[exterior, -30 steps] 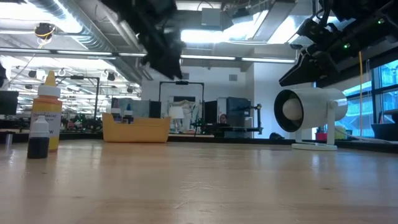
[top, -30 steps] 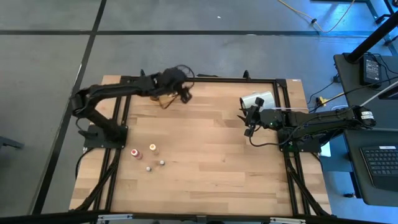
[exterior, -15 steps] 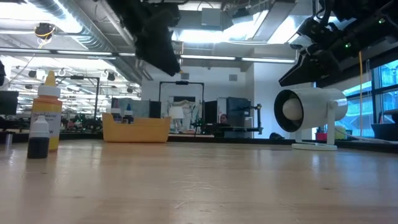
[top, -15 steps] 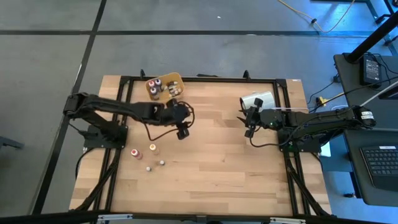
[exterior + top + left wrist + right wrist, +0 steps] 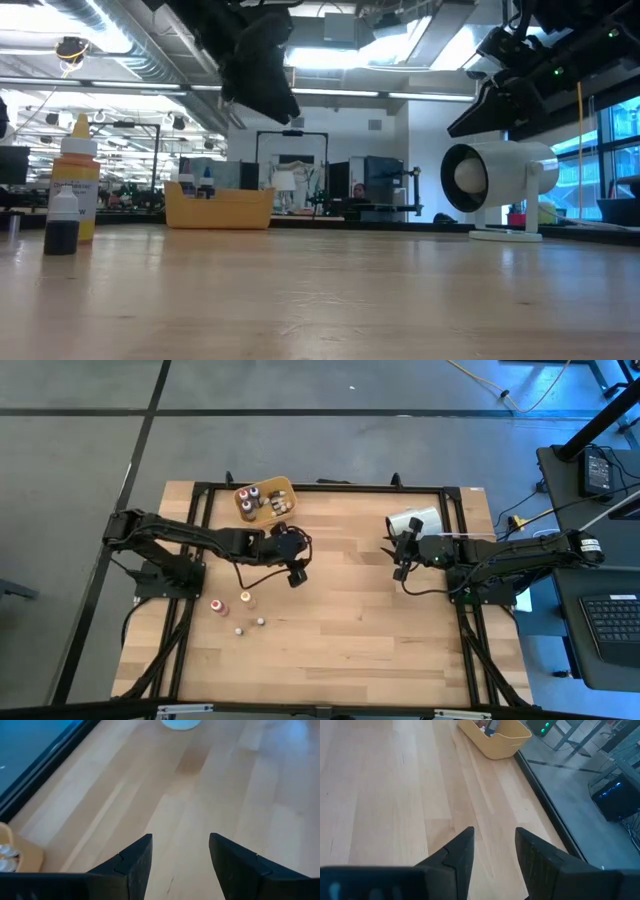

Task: Pick & Place food coloring
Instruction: Put the large yellow food coloring bottle into the yellow bin

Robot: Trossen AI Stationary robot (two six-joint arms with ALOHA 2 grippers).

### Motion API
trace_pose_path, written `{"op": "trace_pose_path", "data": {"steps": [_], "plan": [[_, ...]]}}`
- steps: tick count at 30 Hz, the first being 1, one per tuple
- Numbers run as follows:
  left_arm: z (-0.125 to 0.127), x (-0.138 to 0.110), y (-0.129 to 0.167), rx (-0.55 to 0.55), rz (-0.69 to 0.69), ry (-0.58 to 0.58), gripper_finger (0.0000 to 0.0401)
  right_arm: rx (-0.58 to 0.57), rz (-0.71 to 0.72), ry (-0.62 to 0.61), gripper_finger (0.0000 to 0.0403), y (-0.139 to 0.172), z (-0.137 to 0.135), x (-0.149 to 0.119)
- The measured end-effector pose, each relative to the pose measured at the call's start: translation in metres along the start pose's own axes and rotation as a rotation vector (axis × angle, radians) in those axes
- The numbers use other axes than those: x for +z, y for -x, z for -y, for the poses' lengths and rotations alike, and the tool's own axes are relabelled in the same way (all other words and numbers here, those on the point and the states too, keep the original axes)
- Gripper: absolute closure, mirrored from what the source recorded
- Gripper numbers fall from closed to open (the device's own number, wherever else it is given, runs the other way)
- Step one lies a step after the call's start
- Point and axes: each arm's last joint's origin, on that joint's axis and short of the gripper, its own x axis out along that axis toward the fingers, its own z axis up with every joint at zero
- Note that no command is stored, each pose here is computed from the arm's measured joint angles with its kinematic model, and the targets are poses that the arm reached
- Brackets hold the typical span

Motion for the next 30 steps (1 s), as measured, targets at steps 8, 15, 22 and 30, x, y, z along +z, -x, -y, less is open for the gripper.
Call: {"op": "trace_pose_path", "data": {"steps": [8, 15, 22, 30], "plan": [[0.002, 0.003, 0.0, -0.059, 0.019, -0.029, 0.0188, 0.0, 0.0, -0.017, 0.0257, 0.0, 0.0, 0.0], [0.003, 0.003, 0.0, -0.073, 0.019, -0.151, 0.0137, -0.001, 0.0, -0.012, 0.0257, 0.0, 0.0, 0.0], [0.01, 0.0, 0.002, -0.339, -0.039, -0.161, 0.0131, -0.003, 0.007, 0.012, 0.0257, 0.0, 0.0, 0.001], [0.016, -0.001, 0.004, -0.546, -0.1, -0.111, 0.013, -0.018, 0.068, 0.065, 0.0257, 0.0, 0.002, 0.007]]}}
